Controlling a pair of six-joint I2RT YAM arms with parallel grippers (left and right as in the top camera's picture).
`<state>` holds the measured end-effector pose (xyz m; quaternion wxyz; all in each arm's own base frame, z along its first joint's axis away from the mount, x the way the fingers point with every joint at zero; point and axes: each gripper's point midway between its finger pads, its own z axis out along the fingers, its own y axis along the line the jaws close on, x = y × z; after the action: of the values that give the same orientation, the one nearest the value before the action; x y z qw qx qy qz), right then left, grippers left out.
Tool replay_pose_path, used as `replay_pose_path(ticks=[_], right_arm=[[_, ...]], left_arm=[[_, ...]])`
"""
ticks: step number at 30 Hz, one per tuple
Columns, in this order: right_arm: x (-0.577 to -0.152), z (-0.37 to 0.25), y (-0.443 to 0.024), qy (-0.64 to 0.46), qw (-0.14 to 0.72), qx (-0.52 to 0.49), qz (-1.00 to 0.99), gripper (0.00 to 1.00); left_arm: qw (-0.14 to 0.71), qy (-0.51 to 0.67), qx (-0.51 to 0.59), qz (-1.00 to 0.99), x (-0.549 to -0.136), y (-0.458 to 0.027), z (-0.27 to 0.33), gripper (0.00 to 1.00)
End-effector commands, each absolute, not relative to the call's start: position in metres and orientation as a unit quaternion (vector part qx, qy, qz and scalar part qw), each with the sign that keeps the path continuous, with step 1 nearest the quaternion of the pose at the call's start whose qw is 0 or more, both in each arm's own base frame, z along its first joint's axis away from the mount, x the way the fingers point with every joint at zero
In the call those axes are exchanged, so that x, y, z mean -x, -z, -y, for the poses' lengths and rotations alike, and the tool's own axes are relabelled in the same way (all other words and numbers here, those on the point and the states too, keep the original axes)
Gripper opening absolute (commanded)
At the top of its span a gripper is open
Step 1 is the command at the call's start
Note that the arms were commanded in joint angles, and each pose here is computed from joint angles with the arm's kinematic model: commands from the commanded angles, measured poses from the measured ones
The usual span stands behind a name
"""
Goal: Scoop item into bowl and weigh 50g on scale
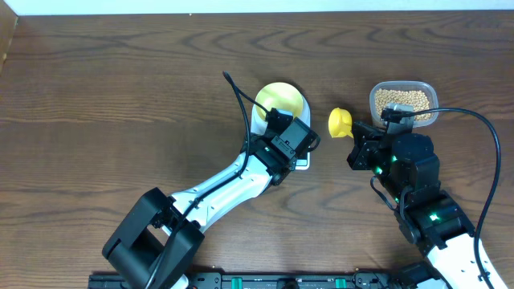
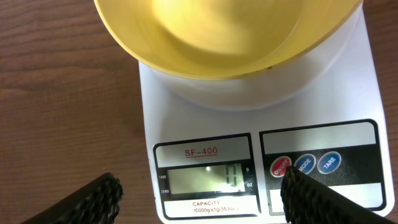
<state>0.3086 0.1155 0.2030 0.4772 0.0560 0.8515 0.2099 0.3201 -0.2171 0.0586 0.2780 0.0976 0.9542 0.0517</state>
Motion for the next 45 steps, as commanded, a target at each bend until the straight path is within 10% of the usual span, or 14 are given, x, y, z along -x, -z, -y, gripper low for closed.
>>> replay_pose_path(ticks=[1, 45], right_arm=[[-0.3105, -0.1121, -0.2139, -0.205, 0.492, -0.055, -0.844, 0.01], [-0.3102, -0.1127, -0.2138, -0.207, 0.491, -0.054, -0.845, 0.01]], left_arm=[[0.277, -0.063, -0.095, -0.954, -0.3183, -0.0567, 0.2096, 0.84], [0.271, -0.06, -0.093, -0.956, -0.3163, -0.0552, 0.21, 0.84]])
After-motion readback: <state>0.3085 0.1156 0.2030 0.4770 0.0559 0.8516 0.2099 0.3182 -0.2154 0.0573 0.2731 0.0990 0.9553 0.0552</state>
